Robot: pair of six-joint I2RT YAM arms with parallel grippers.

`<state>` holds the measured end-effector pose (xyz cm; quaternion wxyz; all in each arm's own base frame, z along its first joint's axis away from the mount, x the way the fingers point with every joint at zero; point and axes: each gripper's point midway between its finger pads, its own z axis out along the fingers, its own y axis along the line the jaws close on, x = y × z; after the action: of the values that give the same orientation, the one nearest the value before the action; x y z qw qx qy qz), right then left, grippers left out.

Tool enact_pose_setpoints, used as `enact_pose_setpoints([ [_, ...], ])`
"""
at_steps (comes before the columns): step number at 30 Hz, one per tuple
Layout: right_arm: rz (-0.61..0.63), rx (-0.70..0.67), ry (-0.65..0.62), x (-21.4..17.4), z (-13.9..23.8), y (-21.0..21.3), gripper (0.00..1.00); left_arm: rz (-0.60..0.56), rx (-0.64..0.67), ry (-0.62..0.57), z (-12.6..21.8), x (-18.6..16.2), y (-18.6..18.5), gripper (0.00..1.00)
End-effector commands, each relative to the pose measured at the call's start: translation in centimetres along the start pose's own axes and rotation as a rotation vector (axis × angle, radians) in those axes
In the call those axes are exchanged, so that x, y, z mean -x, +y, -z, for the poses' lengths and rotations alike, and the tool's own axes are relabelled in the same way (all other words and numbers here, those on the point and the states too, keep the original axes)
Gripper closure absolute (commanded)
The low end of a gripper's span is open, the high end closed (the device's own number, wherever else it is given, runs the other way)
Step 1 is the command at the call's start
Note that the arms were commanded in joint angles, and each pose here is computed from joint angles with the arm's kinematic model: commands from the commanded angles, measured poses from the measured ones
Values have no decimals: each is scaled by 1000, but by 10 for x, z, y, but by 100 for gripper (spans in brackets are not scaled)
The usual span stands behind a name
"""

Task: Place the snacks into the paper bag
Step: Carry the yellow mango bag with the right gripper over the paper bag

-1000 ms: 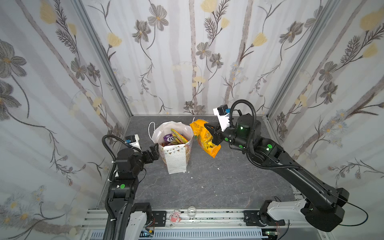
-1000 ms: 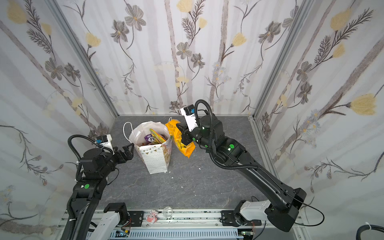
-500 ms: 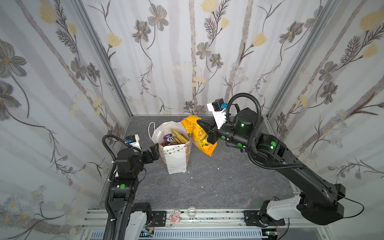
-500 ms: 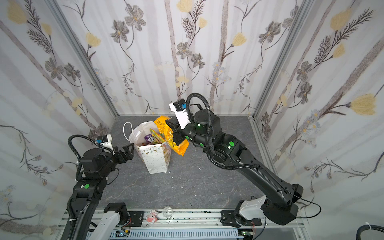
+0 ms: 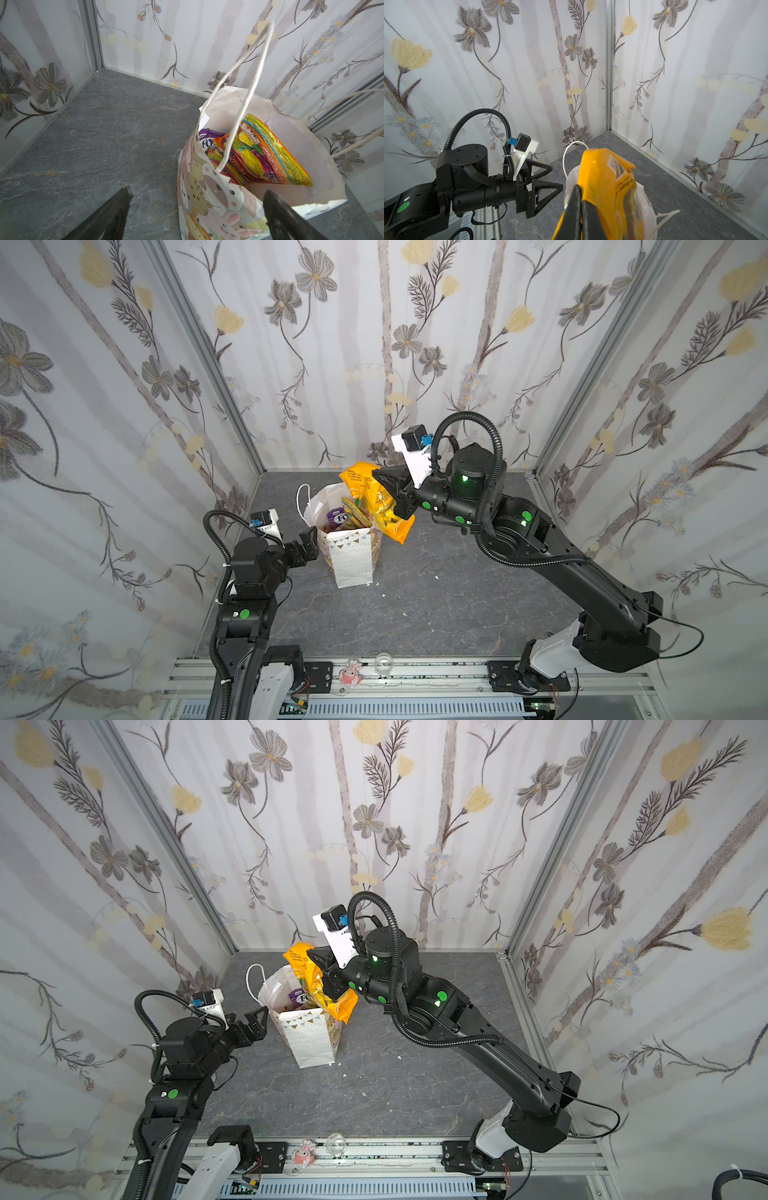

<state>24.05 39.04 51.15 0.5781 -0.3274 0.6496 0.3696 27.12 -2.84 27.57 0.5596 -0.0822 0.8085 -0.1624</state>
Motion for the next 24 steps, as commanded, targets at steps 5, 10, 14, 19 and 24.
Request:
enact_pose_setpoints([
  [5, 43, 57, -87, 26, -36, 10, 100, -9, -15, -24, 0, 6, -3, 0],
  [10, 75, 73, -72, 22, -60, 12, 100, -10, -18, -26, 0, 7, -4, 0],
  [14, 94, 71, -78, 18, -74, 9, 100, -10, -17, -27, 0, 7, -4, 0],
  [19, 76, 90, -85, 12, -89, 0, 100, -9, -14, -26, 0, 7, -3, 0],
  [24, 86, 71, -78, 2, -102, -11, 100, -8, -14, -28, 0, 7, -3, 0],
])
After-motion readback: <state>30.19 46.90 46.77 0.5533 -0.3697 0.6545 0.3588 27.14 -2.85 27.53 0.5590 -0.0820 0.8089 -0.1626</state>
